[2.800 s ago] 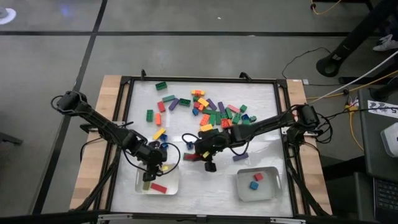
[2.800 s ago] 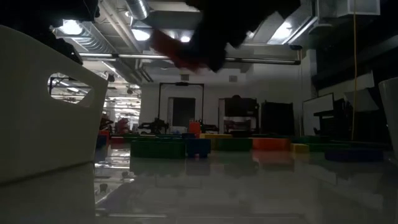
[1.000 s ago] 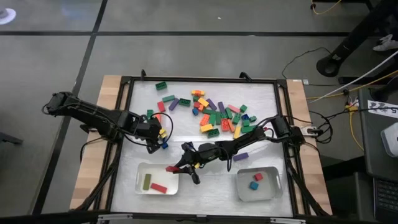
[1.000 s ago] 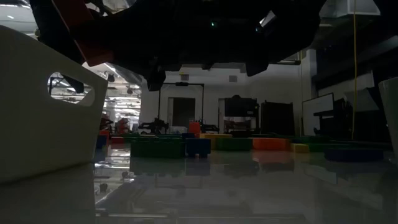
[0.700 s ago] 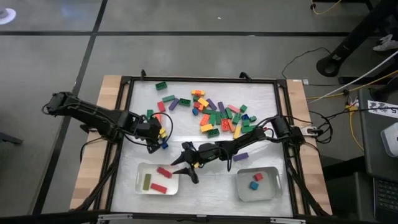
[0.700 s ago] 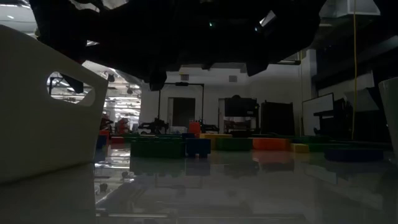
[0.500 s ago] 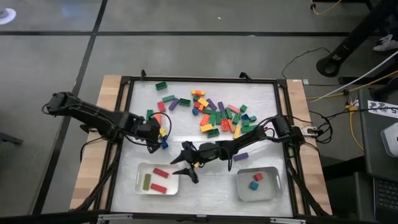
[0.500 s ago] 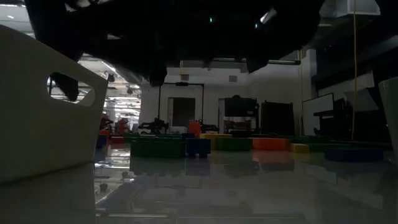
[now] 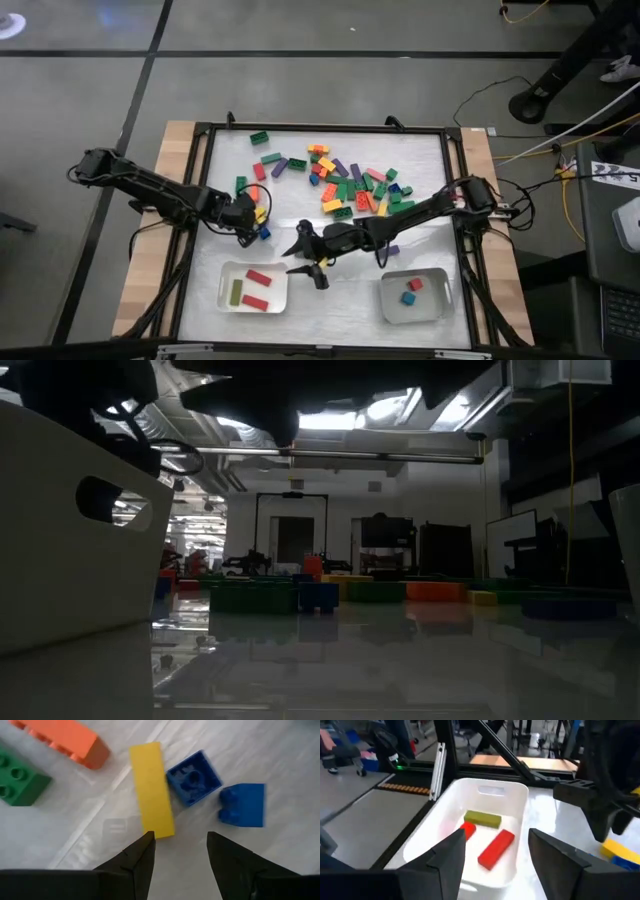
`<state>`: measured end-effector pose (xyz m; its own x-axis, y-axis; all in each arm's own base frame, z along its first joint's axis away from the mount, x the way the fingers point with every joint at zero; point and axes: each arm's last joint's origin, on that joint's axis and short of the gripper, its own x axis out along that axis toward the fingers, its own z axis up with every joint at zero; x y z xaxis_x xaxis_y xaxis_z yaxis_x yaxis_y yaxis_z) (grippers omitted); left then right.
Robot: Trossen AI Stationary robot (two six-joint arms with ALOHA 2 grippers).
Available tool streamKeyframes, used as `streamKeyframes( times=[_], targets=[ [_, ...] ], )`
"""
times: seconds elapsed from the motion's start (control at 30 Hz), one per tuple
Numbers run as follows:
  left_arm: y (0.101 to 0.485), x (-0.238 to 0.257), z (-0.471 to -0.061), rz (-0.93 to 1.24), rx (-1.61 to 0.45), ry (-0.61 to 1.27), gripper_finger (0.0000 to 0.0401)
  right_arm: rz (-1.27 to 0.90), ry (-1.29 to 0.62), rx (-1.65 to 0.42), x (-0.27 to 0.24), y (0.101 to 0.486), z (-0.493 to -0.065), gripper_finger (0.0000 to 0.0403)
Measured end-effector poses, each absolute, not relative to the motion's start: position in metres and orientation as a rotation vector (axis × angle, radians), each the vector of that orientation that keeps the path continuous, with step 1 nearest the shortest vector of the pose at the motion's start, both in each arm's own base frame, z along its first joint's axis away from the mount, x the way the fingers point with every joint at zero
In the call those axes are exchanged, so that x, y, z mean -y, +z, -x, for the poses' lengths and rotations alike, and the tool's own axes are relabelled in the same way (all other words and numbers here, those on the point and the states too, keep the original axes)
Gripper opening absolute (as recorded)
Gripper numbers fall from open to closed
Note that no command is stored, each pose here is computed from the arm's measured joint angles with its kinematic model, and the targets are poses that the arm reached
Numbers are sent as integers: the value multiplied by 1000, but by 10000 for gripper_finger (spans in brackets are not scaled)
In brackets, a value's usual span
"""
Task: Sort blocks by size
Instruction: Put the rectangular yellow block into the white bin
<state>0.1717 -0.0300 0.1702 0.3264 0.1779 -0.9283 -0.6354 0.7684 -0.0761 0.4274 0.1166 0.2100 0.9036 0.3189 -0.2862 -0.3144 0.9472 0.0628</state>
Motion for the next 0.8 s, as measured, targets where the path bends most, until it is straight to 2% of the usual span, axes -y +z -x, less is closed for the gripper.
streamKeyframes(
  times=[0.17, 0.4, 0.8],
  targets=[
    [165, 27, -169, 425, -1097, 610, 166, -3, 292, -365, -114, 215, -421, 214],
    [151, 27, -168, 420, -1040, 589, 166, 6, 289, -442, -113, 213, -416, 214],
    [135, 24, -159, 395, -1057, 599, 166, 26, 279, -616, -106, 229, -392, 214]
  ],
)
